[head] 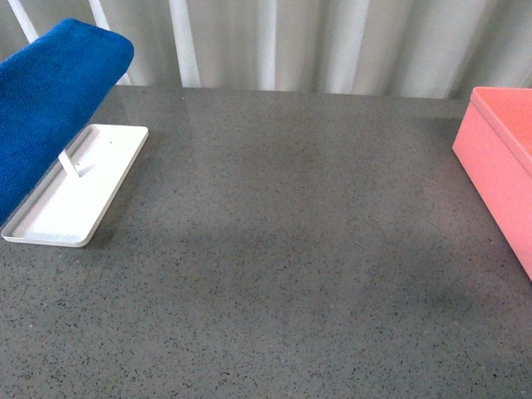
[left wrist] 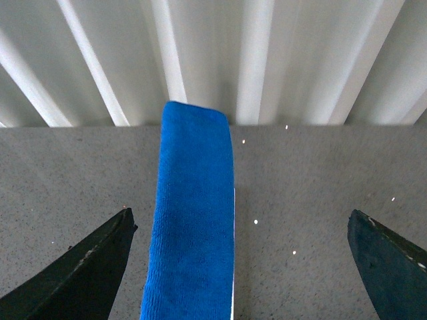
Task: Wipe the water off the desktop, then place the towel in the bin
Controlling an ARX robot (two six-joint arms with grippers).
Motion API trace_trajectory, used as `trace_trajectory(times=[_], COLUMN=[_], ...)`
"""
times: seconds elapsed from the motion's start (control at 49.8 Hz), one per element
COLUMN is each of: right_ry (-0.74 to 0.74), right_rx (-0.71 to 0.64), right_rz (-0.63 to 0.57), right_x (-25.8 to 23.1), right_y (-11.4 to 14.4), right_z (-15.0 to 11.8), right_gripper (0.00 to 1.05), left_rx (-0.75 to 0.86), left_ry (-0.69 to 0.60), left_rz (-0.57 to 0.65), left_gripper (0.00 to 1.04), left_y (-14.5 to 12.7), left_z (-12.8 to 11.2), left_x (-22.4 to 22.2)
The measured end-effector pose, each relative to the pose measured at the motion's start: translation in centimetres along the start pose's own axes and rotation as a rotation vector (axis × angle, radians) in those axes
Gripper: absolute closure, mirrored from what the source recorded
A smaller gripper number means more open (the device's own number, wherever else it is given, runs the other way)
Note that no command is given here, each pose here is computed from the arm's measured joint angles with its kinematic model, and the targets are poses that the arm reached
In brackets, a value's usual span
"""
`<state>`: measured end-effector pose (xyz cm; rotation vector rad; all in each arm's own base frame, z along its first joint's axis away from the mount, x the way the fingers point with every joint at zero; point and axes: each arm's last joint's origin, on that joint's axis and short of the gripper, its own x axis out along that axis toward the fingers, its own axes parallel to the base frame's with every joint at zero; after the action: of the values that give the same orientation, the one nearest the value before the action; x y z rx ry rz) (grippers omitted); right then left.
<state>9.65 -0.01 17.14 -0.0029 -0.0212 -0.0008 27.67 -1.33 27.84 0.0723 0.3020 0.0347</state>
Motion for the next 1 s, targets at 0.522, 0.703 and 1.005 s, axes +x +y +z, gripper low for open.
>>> trace_trajectory(times=[0.522,0.703,1.005], right_ry=[0.0,0.0,0.0], right_rx=[0.0,0.0,0.0], right_rz=[0.0,0.0,0.0], right_x=[0.0,0.0,0.0], right_y=[0.0,0.0,0.0], right_z=[0.0,0.0,0.0], right_gripper=[0.07,0.07,0.07], left_rx=[0.168,0.18,0.215], left_ry=[0.336,0.388,0.374], left_rz=[0.009,0.032,0.092], left_gripper=[0.07,0.07,0.07], left_y=[-1.8,-1.8,-1.4], left_z=[4.4,3.2,1.1], left_x=[12.7,15.0,19.4])
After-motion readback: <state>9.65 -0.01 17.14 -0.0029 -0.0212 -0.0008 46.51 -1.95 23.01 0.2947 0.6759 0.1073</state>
